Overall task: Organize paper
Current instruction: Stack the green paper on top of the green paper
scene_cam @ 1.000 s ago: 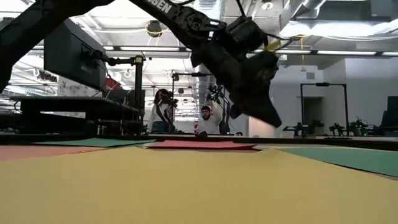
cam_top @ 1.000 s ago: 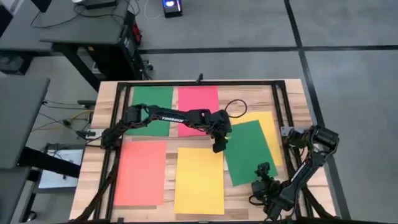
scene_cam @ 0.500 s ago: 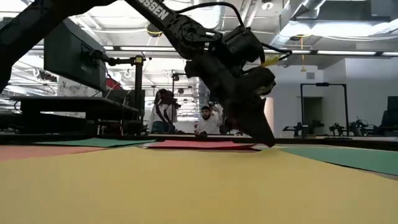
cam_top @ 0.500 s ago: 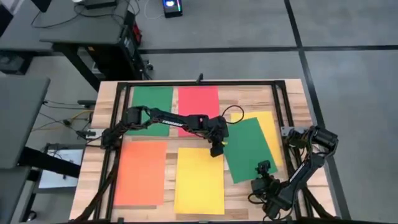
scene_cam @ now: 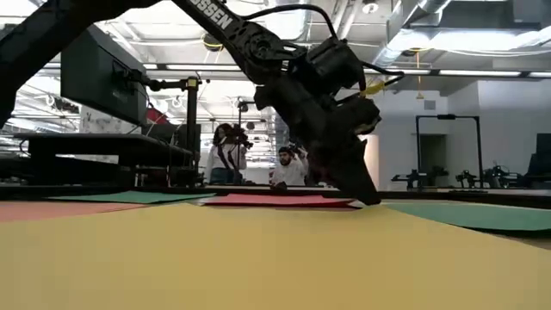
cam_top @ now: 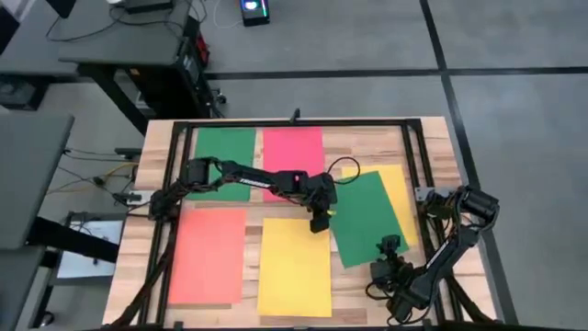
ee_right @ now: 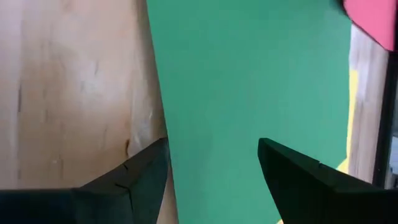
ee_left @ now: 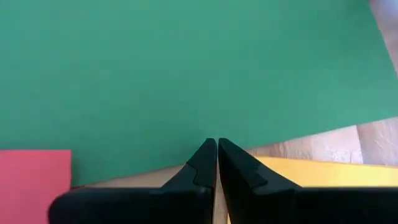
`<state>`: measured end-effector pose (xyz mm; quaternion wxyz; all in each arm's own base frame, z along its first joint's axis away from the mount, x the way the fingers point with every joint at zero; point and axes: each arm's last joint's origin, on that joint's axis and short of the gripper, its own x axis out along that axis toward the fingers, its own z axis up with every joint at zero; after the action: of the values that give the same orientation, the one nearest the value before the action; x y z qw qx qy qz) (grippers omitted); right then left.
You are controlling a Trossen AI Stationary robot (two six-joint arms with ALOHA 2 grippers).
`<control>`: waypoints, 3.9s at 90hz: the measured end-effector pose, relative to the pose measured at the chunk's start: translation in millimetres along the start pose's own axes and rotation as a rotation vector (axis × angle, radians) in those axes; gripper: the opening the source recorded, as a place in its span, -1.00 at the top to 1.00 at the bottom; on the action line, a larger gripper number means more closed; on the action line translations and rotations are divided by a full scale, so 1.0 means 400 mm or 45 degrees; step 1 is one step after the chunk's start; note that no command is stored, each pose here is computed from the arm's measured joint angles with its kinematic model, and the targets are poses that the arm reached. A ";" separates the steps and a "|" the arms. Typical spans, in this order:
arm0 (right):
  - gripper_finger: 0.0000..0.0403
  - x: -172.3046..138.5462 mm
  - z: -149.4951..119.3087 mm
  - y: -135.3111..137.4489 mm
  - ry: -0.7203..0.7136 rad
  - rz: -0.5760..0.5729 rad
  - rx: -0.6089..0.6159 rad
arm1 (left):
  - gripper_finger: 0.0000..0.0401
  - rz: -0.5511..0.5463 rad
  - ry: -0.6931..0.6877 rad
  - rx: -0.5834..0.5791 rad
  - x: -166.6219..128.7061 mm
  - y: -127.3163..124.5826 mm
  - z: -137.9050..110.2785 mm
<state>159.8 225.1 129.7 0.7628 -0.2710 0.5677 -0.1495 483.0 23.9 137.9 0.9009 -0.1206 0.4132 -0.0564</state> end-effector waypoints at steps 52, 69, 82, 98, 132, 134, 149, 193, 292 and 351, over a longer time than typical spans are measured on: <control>-0.17 0.000 -0.001 -0.017 -0.028 -0.096 0.074 | 1.00 -0.017 -0.033 -0.005 0.065 0.009 -0.024; -0.17 0.005 0.005 -0.022 -0.032 -0.109 0.088 | 1.00 -0.059 -0.041 -0.043 0.109 0.010 -0.046; -0.17 0.008 0.009 -0.025 -0.030 -0.112 0.098 | 1.00 -0.058 -0.039 -0.046 0.104 0.008 -0.044; -0.13 0.014 0.016 -0.030 -0.023 -0.113 0.165 | 1.00 -0.056 -0.045 -0.052 0.105 0.008 -0.044; 0.77 0.023 0.026 -0.035 -0.008 -0.101 0.221 | 1.00 -0.055 -0.044 -0.053 0.105 0.007 -0.045; 0.85 0.023 0.026 -0.035 -0.001 -0.097 0.222 | 1.00 -0.055 -0.045 -0.052 0.105 0.007 -0.045; 0.99 0.015 0.026 -0.036 0.081 -0.057 0.210 | 1.00 -0.090 -0.124 -0.032 0.100 0.001 -0.028; 1.00 -0.094 0.068 -0.095 0.209 -0.185 0.234 | 0.62 -0.097 -0.287 0.250 -0.029 -0.059 0.136; 1.00 -0.270 0.165 -0.591 -0.323 -0.352 0.297 | 0.41 0.503 -0.358 0.607 -0.658 -0.266 0.115; 1.00 -0.215 0.206 -0.900 -0.611 -0.029 0.131 | 0.41 0.615 -0.617 0.308 -0.607 -0.019 -0.020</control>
<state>239.7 0.1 424.3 0.8869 -0.2658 0.3588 -0.1181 318.5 63.9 312.2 0.9678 0.0780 0.1946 0.1397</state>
